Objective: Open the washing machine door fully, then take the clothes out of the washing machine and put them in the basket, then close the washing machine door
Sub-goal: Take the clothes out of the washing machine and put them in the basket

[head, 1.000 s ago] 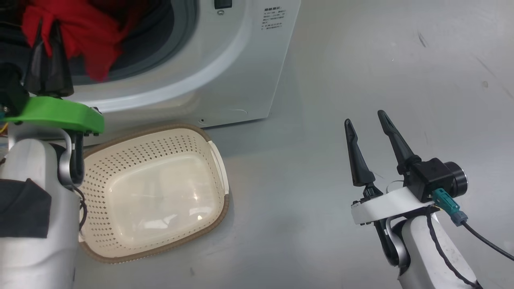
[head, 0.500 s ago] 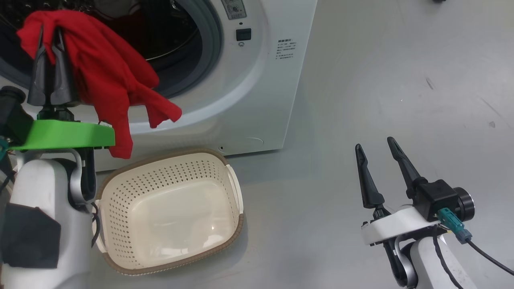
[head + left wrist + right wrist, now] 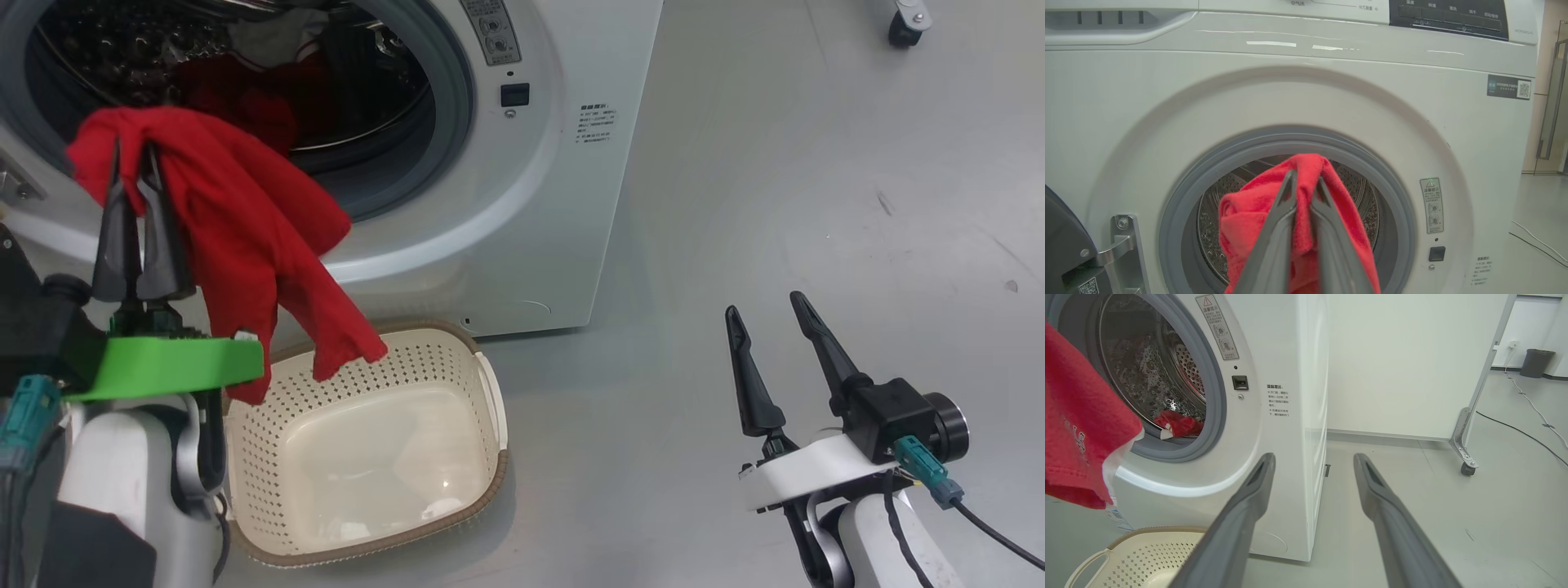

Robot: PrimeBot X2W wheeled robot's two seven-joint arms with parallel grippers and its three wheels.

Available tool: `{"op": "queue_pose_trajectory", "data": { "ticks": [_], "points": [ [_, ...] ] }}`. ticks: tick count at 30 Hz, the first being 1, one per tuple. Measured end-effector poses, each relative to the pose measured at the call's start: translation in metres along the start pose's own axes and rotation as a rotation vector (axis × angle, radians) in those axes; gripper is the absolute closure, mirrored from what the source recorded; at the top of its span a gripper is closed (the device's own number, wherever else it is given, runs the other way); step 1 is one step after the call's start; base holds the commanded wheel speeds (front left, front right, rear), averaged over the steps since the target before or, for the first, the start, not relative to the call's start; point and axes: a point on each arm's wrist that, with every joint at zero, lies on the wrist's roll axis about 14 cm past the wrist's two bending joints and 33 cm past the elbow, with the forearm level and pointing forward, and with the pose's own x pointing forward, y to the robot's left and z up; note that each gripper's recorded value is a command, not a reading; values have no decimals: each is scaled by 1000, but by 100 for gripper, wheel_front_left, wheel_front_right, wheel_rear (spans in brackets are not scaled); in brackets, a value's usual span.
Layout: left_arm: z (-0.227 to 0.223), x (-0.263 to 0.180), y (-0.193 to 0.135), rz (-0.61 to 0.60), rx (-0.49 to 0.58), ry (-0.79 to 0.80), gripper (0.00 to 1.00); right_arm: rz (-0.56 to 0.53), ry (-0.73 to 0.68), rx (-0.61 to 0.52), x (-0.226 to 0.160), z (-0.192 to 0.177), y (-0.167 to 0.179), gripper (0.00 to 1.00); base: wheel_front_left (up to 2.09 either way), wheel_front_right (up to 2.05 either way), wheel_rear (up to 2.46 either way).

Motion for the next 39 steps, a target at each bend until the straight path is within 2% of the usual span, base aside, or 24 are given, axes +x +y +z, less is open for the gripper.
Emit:
{"op": "queue_pose_trajectory", "data": {
  "ticks": [9,16,25,31,39],
  "points": [
    [-47,-39,15,73,-26,165,100,17,8,0,3,-4,3,0,0,0,0],
    [-114,-84,34,163,-58,405,100,13,29,-1,7,-12,1,0,0,0,0],
    [-199,-132,39,198,-79,712,100,7,35,-1,26,-21,-7,0,0,0,0],
    [-239,-130,34,176,-103,816,100,-4,67,-1,36,-37,-13,0,0,0,0],
    [-285,-111,40,172,-111,880,100,-15,96,-6,52,-56,-22,0,0,0,0]
  ]
}}
